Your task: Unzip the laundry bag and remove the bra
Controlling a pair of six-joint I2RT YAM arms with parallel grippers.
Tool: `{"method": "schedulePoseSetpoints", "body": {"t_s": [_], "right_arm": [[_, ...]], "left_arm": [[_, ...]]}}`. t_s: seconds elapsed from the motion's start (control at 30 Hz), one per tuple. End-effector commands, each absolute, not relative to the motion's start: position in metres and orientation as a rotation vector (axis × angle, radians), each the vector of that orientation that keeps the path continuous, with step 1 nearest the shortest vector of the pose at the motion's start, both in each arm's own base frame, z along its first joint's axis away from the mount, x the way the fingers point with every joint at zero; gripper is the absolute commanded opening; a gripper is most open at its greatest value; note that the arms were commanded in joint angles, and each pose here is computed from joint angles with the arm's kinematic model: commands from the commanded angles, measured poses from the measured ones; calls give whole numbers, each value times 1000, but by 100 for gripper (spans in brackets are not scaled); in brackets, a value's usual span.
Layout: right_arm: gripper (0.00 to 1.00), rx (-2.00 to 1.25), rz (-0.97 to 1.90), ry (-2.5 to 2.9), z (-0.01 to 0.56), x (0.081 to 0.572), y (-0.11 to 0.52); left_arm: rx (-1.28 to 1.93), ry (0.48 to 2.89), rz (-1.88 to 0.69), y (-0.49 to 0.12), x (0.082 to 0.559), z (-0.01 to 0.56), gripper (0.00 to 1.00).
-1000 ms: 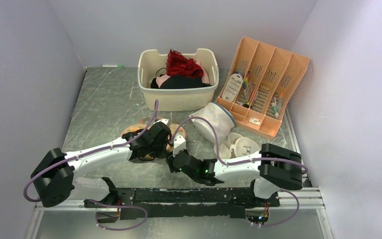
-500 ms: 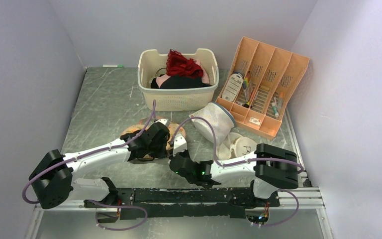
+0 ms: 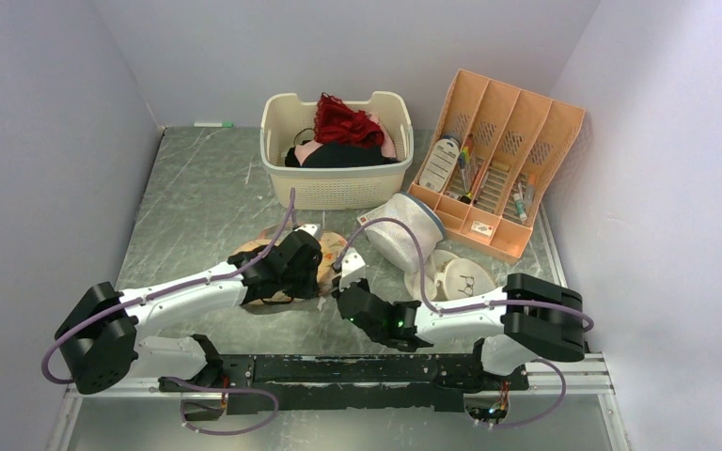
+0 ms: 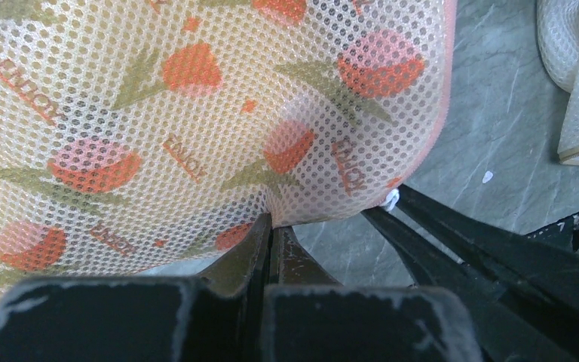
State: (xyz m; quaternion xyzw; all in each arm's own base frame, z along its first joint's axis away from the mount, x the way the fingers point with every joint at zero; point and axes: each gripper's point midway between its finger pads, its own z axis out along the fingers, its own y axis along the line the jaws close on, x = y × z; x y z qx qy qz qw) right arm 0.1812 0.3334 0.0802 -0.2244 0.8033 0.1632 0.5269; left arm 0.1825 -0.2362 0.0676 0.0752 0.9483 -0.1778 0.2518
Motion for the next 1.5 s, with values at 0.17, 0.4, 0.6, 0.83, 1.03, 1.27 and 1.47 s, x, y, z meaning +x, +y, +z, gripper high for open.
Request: {"method": "schedulePoseSetpoints", "body": {"t_s": [0.17,0.4,0.6,0.83,1.03,1.27,1.47], "right_arm": [[0,-593,462,1915,79,196,322],[0,-552,438,1915,78,220,300],[0,-683,532,1886,77,208,314],[0,-679,625,1911,73,193,320],[0,-691,685,1929,73,180,321],[0,-724,793,1951,63,156,334],[0,-671,880,1983,59,151,349]], "left_arm": [[224,2608,-478,-231,176,65,7],[229,2615,-472,-228,173,63,7],[229,2645,-422,-223,171,54,13],[141,2649,-461,-220,165,56,53],[-91,2605,-503,-201,156,51,66],[-198,2493,-328,-167,196,56,77],[-157,2400,-483,-181,209,97,83]]}}
